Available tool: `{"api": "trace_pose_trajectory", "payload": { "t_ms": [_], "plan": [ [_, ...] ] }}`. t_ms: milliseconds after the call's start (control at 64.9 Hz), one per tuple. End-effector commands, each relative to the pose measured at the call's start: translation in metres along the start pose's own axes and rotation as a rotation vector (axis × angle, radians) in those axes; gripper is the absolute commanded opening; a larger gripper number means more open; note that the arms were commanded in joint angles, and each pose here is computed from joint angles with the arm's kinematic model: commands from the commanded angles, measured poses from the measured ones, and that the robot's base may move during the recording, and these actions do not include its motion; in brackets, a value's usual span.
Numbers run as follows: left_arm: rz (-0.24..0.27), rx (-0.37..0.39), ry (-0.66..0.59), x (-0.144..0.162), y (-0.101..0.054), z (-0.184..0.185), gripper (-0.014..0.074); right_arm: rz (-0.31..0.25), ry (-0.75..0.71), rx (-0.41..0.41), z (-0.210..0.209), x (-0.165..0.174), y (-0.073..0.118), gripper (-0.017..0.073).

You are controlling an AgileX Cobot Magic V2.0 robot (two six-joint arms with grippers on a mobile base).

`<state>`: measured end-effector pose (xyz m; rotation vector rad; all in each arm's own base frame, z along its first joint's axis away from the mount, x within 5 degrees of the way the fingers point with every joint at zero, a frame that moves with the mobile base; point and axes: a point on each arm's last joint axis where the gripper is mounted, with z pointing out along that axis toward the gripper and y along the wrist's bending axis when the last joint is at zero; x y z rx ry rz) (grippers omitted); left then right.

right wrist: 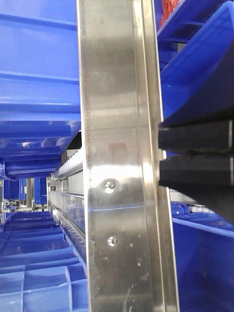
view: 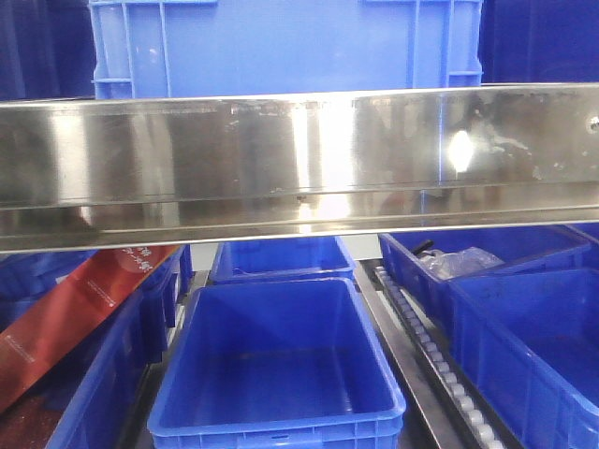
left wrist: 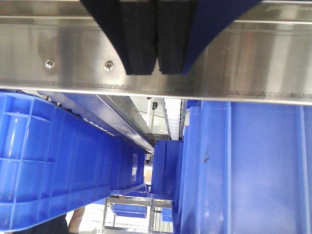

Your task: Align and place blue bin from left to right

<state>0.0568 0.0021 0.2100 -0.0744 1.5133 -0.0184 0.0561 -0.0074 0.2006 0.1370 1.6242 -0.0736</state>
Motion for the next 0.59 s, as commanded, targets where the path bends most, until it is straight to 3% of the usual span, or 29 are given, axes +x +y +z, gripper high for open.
{"api": "trace_pose_trajectory", "payload": {
  "t_ms": [0,570],
  "plan": [
    [-0.001,-0.002,-0.025,-0.0027,0.0001,-0.0005,-0.0111,0.002,-0.030,0.002,-0.0003,-0.0021,-0.0001,-0.0069],
    [-0.001,-0.002,-0.025,-0.0027,0.0001,-0.0005,-0.0111,0.002,-0.030,0.002,-0.0003,-0.0021,-0.0001,-0.0069]
  ]
}}
